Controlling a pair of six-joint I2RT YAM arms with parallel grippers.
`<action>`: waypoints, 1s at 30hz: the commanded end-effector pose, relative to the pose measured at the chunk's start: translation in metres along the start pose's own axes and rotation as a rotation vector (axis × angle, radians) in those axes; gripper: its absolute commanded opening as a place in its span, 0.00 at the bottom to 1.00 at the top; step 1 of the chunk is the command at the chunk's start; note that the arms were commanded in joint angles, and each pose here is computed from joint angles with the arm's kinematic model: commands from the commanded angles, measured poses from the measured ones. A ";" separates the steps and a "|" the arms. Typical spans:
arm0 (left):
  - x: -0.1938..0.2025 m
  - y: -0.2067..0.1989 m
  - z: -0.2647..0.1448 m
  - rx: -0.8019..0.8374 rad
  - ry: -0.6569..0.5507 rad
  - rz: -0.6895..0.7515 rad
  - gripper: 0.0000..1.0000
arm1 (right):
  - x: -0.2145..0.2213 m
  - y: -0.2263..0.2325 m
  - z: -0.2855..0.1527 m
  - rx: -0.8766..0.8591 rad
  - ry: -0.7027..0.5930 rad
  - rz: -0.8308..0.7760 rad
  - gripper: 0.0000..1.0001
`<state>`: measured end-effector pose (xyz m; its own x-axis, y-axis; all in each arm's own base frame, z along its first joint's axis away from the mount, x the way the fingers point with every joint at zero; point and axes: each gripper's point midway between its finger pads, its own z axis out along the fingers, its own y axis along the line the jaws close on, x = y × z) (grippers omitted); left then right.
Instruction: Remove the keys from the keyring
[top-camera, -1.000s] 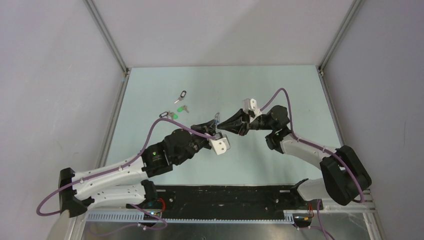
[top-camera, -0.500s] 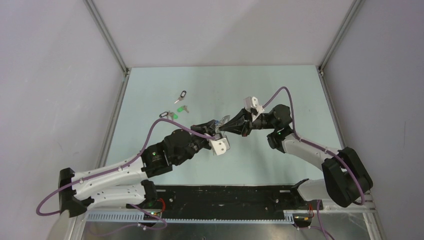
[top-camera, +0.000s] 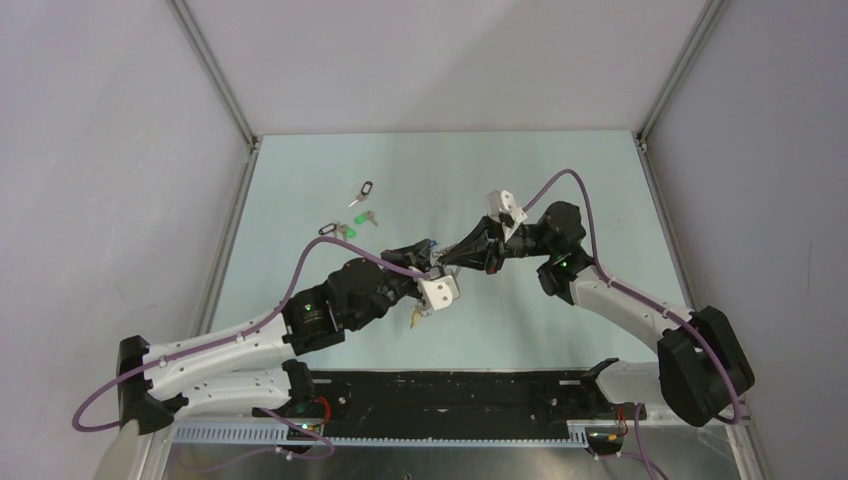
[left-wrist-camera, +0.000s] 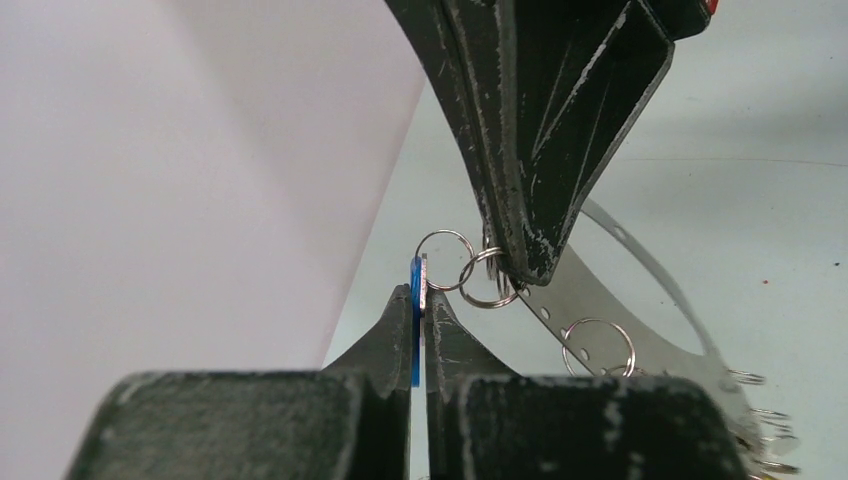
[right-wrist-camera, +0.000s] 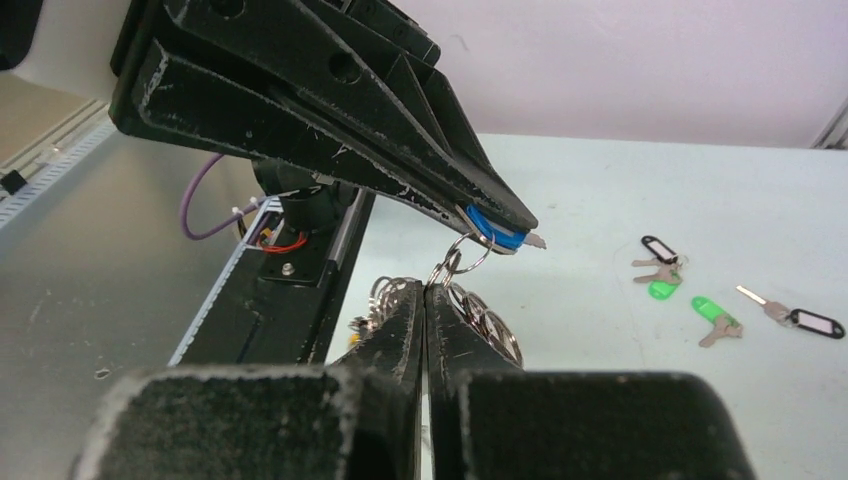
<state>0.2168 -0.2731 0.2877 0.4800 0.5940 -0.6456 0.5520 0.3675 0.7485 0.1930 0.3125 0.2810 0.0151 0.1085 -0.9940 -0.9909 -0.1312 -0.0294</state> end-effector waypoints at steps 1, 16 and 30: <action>-0.013 0.017 -0.002 -0.065 -0.042 -0.017 0.00 | -0.019 0.001 0.009 -0.026 0.018 -0.001 0.00; -0.016 0.017 -0.003 -0.060 -0.057 -0.024 0.00 | 0.001 -0.009 0.027 -0.036 0.155 0.289 0.00; -0.018 0.016 -0.002 -0.050 -0.069 -0.033 0.00 | 0.015 -0.003 0.036 -0.055 0.212 0.490 0.00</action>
<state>0.2197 -0.2633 0.2744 0.4440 0.6468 -0.6200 0.5514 0.3482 0.7581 0.2042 0.3411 0.2615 -0.3777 -0.1514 -0.9135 -0.9096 -0.1235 0.3966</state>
